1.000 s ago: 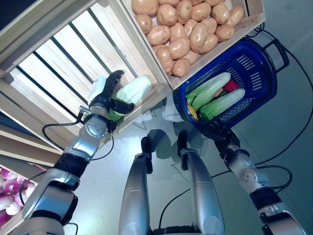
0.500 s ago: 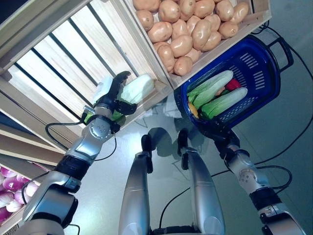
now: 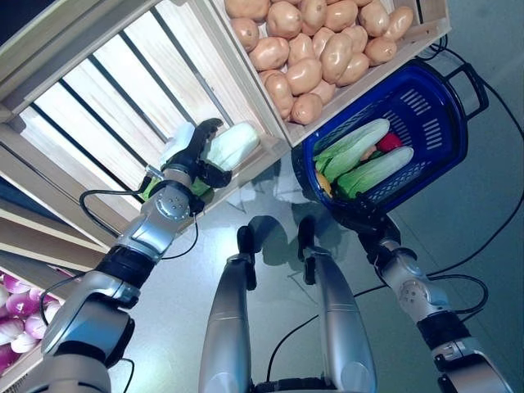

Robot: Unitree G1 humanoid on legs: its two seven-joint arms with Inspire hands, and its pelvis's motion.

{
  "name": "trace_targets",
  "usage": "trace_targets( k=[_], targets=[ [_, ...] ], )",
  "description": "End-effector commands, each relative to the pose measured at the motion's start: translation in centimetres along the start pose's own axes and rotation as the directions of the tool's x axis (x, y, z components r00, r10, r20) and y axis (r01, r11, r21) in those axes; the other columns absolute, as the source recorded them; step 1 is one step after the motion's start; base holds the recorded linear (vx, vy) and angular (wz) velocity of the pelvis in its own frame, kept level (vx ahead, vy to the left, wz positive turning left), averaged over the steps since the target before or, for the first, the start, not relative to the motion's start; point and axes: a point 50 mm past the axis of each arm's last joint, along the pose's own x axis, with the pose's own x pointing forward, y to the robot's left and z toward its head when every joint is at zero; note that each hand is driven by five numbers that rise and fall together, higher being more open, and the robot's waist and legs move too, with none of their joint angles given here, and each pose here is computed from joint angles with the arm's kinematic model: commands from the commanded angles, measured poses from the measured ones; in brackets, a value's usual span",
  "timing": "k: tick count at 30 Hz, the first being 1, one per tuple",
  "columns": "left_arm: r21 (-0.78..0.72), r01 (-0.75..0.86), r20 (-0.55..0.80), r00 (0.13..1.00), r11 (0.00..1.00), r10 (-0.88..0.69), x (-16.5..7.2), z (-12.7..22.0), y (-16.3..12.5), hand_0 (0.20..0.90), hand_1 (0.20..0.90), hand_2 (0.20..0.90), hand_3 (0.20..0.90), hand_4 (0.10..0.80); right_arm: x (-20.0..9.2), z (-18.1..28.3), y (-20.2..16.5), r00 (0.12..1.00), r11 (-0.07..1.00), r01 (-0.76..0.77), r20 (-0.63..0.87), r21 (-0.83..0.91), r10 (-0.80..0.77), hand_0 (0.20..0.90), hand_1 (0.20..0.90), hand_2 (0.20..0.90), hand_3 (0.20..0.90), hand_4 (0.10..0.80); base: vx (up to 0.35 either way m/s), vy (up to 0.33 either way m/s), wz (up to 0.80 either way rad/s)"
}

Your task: Put vegetables into the basket

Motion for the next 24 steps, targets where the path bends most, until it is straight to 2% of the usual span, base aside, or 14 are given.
trace_targets(
  k=[1,14,19,24],
  targets=[
    [-0.092,0.198,0.021,0.980,0.976,-0.197,0.2,1.7,-5.2,0.300,0.300,0.300,0.300,0.400,0.0,2.4,1.6,0.992,0.998,-0.052,0.111,-0.036,0.056,0.900,0.900,0.900,0.900,0.800,0.011,-0.033,-0.01],
    [-0.069,0.174,0.033,0.985,0.982,-0.172,-0.1,1.6,-5.8,0.300,0.300,0.300,0.300,0.400,0.0,1.7,1.8,0.993,0.999,-0.049,0.103,-0.021,0.051,0.900,0.900,0.900,0.900,0.800,0.004,-0.024,0.00],
    [-0.034,0.130,0.062,0.990,0.991,-0.128,0.1,1.8,-5.0,0.300,0.300,0.300,0.300,0.400,0.1,2.1,1.8,0.992,0.998,-0.054,0.117,-0.014,0.055,0.900,0.900,0.900,0.900,0.800,-0.012,-0.045,0.00],
    [-0.062,0.109,0.110,0.989,0.992,-0.102,-0.2,2.0,-4.5,0.300,0.300,0.300,0.300,0.400,-0.1,1.9,1.7,0.991,0.999,-0.048,0.121,0.004,0.047,0.900,0.900,0.900,0.900,0.800,-0.008,-0.046,0.02]
  ],
)
